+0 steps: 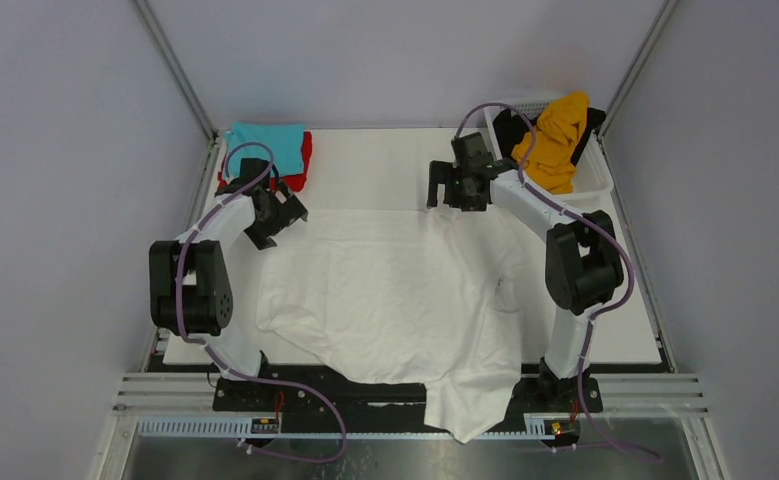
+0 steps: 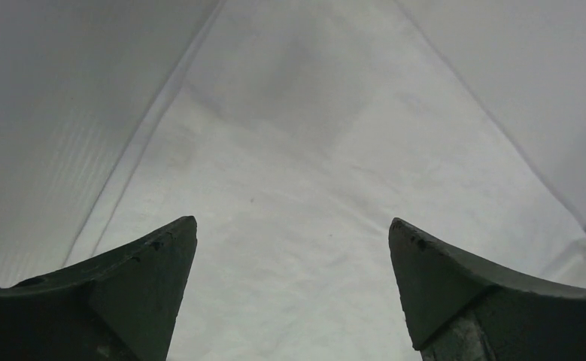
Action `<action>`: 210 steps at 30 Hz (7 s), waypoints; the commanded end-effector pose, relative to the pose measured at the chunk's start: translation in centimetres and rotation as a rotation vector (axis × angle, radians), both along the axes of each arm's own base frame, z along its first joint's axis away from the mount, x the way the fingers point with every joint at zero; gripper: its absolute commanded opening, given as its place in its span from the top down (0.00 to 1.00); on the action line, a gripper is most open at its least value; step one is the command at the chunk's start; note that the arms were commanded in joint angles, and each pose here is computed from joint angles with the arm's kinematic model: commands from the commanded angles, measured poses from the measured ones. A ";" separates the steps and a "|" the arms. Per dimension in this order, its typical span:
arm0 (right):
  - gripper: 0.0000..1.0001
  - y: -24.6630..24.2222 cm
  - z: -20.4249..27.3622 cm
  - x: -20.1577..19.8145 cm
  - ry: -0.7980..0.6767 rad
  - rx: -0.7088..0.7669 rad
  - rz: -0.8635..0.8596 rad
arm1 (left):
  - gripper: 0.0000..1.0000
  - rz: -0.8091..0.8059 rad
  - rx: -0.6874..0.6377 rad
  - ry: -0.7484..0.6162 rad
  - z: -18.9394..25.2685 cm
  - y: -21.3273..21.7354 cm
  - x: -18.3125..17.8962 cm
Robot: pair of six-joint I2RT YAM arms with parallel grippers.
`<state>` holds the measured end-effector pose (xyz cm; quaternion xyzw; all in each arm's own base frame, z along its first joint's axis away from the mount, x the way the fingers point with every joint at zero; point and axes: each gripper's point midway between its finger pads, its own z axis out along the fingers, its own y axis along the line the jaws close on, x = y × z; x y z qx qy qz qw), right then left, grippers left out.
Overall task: Fold and stack the t-shirts
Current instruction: Flatten out the tshirt
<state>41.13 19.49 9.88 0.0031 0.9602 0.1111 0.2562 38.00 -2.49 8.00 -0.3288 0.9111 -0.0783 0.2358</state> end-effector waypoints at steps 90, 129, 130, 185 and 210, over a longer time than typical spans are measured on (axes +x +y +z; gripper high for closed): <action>0.01 -4.1 -3.9 -5.5 0.061 0.085 -0.233 | 0.01 -0.210 0.025 0.095 0.9 -9.0 -4.8; 0.00 -6.9 -11.3 -11.5 0.240 0.022 -0.346 | 0.01 0.041 0.099 0.374 -3.1 -3.2 -26.1; 0.01 -6.9 -11.3 -11.4 0.242 0.030 -0.353 | 0.01 0.053 0.094 0.365 -2.6 -3.1 -26.3; 0.01 14.4 -1.1 -8.1 -0.012 0.249 0.272 | 0.87 0.014 0.322 0.479 -6.1 -2.7 -20.3; 0.02 23.2 -8.1 -3.2 0.242 0.294 0.142 | 0.87 -0.003 0.319 0.378 -3.1 -2.8 -18.5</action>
